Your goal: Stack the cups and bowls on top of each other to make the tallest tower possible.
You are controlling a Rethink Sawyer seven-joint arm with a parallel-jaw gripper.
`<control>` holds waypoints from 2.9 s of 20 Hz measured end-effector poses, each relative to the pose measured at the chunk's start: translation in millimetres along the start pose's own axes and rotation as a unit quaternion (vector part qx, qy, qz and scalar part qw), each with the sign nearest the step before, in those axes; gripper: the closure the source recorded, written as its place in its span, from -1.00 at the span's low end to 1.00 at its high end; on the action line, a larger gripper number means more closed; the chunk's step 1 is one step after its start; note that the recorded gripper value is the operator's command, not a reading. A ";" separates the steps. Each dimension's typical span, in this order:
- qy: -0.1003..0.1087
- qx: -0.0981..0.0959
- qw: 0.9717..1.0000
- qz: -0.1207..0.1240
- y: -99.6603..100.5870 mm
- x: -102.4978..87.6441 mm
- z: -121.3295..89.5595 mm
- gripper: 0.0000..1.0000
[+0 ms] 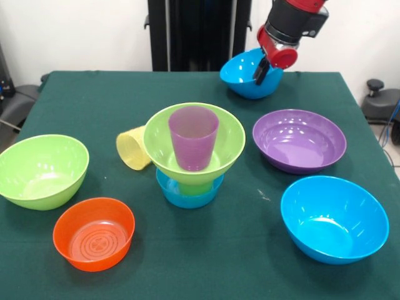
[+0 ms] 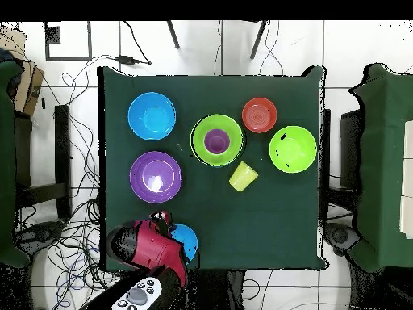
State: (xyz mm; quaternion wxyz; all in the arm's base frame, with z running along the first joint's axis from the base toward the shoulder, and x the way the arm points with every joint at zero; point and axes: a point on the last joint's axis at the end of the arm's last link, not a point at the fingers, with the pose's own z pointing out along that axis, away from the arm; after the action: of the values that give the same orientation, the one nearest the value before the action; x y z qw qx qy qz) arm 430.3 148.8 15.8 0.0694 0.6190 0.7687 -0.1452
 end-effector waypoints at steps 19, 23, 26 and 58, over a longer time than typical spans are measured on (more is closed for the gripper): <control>-0.011 -0.054 0.998 -0.032 31.0 -38.2 -42.2 1.00; -0.012 -0.062 0.997 -0.031 35.9 -47.9 -49.0 1.00; -0.011 -0.067 0.997 -0.031 39.2 -53.5 -54.5 1.00; 0.042 -0.022 0.998 -0.047 53.6 -76.6 -116.6 1.00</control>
State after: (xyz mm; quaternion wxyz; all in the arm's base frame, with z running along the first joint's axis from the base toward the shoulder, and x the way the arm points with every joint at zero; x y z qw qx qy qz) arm 508.1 123.7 140.9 0.0440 0.5863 0.8021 -0.1048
